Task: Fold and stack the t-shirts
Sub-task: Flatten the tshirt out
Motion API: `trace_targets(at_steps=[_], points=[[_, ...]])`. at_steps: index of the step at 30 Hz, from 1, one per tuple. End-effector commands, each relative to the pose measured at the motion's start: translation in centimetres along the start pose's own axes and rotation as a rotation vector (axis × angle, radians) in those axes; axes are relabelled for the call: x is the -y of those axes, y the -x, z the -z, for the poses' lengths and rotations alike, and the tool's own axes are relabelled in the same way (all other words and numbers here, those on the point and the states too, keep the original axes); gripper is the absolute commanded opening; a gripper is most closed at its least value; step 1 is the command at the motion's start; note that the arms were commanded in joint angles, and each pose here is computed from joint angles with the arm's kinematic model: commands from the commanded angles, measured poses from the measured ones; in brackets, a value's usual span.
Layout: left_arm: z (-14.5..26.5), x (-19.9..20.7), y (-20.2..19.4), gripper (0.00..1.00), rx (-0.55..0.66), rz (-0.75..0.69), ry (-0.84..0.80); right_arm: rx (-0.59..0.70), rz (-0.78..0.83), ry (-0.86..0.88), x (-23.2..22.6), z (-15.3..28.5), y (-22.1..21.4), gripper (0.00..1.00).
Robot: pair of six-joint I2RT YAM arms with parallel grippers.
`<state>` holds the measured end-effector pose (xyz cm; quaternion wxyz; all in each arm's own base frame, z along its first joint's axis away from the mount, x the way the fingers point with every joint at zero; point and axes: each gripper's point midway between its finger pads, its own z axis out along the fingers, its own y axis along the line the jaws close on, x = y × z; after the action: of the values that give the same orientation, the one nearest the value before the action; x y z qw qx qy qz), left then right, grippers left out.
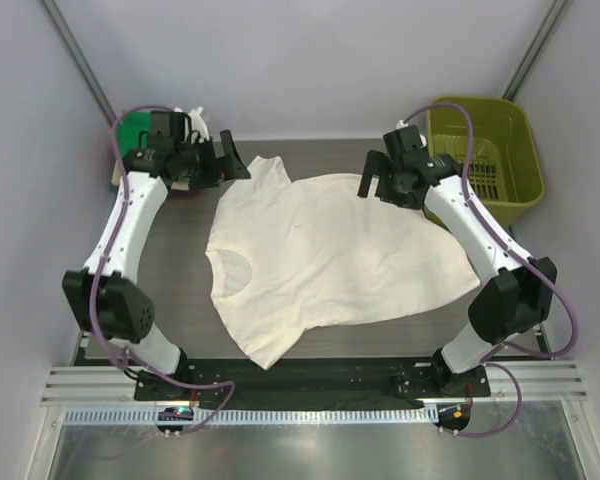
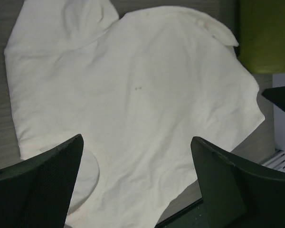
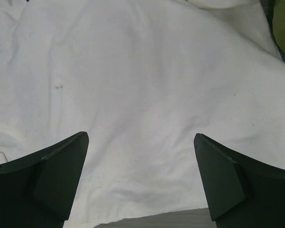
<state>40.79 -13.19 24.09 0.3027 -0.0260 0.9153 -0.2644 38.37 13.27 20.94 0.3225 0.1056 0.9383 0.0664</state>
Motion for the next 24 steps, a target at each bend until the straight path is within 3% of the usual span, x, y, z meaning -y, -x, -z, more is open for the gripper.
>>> trace_targets(at_steps=[1,8,15,20,24], points=[[-1.2,0.7,-0.6,0.94,0.052,-0.101,0.046,-0.053,0.017,0.005,0.7,-3.7,-2.6,1.0],[-6.8,-0.5,-6.5,0.88,-0.052,-0.093,0.126,-0.124,0.029,0.002,1.7,-7.4,-6.7,1.0],[-11.6,-3.2,-12.2,0.86,-0.166,-0.026,0.224,-0.244,0.013,-0.001,2.7,-10.7,-13.9,1.0],[-13.6,-6.8,-12.1,0.85,-0.199,-0.051,0.393,-0.286,0.001,0.027,1.2,-12.9,-16.2,1.0],[-15.3,-9.8,-8.1,0.86,-0.194,-0.073,0.496,-0.32,-0.003,0.094,-1.6,-15.0,-15.4,1.0]])
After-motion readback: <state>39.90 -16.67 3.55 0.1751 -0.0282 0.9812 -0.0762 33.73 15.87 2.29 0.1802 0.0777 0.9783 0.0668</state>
